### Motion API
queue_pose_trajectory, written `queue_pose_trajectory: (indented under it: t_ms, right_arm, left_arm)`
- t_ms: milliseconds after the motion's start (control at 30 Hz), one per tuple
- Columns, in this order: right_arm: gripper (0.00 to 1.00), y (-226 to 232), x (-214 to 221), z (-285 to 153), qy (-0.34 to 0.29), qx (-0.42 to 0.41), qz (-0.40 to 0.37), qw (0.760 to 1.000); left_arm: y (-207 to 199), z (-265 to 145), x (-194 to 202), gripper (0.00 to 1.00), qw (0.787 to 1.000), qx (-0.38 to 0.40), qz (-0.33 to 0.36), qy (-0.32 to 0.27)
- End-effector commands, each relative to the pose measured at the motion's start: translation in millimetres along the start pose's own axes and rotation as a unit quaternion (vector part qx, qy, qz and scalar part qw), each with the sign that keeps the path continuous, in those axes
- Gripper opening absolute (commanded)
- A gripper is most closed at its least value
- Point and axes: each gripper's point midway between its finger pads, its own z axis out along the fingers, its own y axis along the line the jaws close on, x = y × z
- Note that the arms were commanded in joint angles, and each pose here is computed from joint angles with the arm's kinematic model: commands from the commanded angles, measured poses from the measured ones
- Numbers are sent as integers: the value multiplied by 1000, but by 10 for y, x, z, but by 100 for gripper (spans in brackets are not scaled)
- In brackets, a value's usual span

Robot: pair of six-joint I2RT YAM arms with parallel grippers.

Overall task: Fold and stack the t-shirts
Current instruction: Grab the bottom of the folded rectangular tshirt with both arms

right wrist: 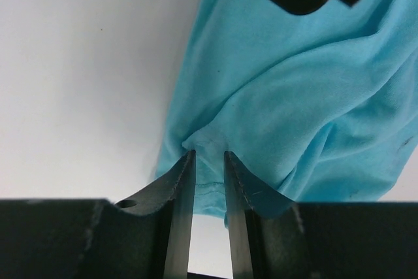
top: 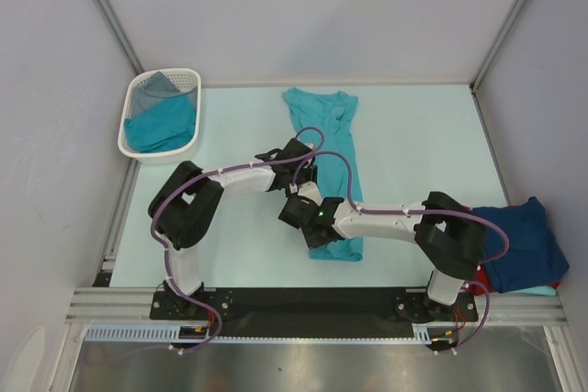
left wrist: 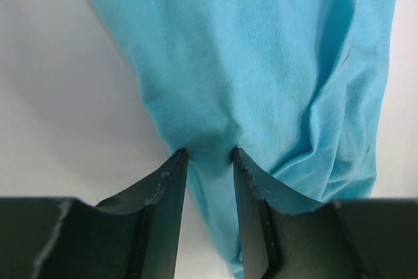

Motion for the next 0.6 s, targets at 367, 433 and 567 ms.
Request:
queue_pose_trajectory:
  t_ms: [367,433,567]
  right_arm:
    - [3,-96,-78,162,-9,1,32,999]
    - [0,-102,-89,146,-11,1,33,999]
    - [0,-108,-117,92,-17,0,34,999]
  left_arm:
    - [-10,52,78,40,1000,-10,12,10]
    - [-16,55,85,40,1000,-9,13,12]
    - [-22,58,78,40,1000,-8,12,13]
